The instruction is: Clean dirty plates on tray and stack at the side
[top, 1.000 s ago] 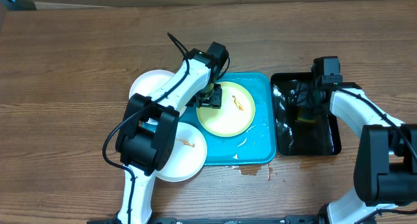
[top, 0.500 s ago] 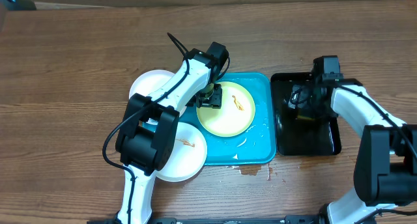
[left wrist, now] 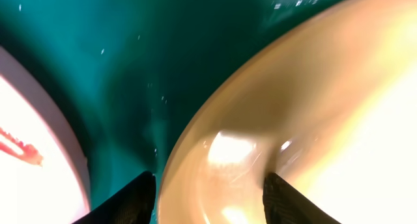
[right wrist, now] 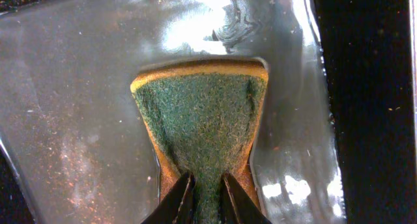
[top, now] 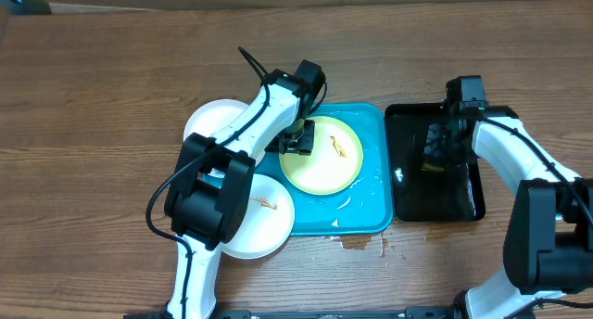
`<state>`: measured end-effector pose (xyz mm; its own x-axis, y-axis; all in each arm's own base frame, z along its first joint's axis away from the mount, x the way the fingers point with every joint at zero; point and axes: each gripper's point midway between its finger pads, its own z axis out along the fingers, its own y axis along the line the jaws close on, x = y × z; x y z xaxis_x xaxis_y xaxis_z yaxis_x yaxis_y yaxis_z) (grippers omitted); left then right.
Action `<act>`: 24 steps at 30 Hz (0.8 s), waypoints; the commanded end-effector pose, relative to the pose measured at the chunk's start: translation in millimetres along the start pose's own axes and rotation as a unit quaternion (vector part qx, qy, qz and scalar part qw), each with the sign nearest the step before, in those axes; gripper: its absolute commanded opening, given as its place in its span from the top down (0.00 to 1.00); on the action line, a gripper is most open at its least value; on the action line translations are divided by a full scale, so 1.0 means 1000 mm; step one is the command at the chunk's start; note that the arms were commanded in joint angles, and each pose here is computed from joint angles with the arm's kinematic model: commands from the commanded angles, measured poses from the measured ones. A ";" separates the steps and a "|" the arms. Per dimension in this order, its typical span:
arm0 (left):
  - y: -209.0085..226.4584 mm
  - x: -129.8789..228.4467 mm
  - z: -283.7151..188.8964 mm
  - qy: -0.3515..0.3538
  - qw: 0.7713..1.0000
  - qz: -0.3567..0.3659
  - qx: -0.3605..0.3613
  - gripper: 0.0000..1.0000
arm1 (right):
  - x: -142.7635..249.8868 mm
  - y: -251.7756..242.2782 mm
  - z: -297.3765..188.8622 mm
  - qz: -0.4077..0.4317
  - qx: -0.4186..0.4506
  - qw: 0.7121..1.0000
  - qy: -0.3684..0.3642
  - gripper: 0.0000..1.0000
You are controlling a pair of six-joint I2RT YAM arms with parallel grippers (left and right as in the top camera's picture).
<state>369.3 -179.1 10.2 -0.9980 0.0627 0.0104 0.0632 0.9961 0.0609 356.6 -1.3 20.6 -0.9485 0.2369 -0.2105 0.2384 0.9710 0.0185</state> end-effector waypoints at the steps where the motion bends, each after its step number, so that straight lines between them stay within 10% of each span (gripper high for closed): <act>1: 0.000 0.003 0.001 0.013 1.000 0.003 0.001 0.41 | -0.011 0.002 -0.010 0.001 -0.007 1.000 -0.020 0.82; 12: -0.002 0.017 0.001 0.044 0.999 0.004 0.009 0.71 | -0.008 0.002 -0.010 0.001 -0.006 1.000 -0.014 0.80; 15: 0.003 0.006 0.001 0.017 1.000 0.005 -0.006 0.82 | -0.007 0.001 -0.010 0.001 -0.005 1.000 -0.012 0.93; 24: 0.002 -0.012 0.001 -0.020 0.999 0.027 -0.012 0.76 | 0.004 0.002 -0.010 0.001 -0.008 1.000 0.012 0.96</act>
<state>374.4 -179.1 10.1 -0.9968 0.0786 -0.0108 0.0777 0.9948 0.0663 346.4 -0.8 19.3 -0.9568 0.2372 -0.1682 0.2387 0.9710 0.0112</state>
